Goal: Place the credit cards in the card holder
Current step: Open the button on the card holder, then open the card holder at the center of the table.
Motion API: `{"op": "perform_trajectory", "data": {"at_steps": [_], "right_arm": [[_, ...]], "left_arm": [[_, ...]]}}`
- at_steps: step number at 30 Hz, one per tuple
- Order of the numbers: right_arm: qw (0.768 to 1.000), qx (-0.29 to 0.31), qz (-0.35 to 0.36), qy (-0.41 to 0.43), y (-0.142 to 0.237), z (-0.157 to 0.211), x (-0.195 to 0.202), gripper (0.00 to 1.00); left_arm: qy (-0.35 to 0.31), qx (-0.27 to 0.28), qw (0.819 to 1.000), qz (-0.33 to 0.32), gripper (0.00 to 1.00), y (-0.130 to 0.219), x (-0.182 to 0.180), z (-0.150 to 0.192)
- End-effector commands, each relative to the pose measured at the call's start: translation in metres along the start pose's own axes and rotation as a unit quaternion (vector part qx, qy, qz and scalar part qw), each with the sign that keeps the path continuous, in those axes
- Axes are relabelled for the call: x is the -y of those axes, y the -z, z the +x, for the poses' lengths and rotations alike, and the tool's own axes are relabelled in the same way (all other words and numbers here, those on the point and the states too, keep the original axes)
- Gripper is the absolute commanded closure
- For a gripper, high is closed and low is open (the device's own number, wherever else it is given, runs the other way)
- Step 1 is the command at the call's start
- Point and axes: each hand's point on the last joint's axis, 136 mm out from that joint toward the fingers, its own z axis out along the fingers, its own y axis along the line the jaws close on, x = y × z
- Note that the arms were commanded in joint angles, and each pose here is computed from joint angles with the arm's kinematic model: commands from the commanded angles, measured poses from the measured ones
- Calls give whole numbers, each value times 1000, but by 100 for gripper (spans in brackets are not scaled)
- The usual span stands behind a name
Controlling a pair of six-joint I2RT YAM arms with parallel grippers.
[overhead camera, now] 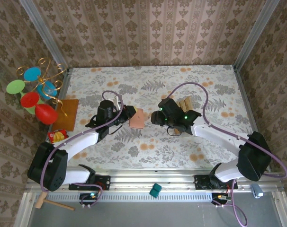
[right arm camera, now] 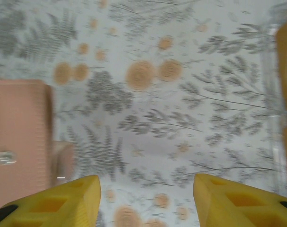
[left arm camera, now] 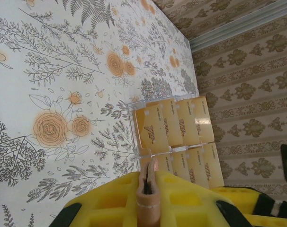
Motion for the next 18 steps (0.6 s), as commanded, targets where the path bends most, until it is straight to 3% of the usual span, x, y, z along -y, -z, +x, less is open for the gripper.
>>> {"op": "perform_trajectory", "data": {"at_steps": [1,11,18], "right_arm": [[996,-10,-87,-35,2,-4,-27,44],[989,-32,-128,-60,-16,-1,-43,48],[989,-47,-124,-65,-26,8,-40,61]], "left_arm": [[-29,-3,999,14,100,1,9,-2],[-29,-4,999,17,100,0,10,-3],[-29,-3,999,19,100,-1,13,-4]]}}
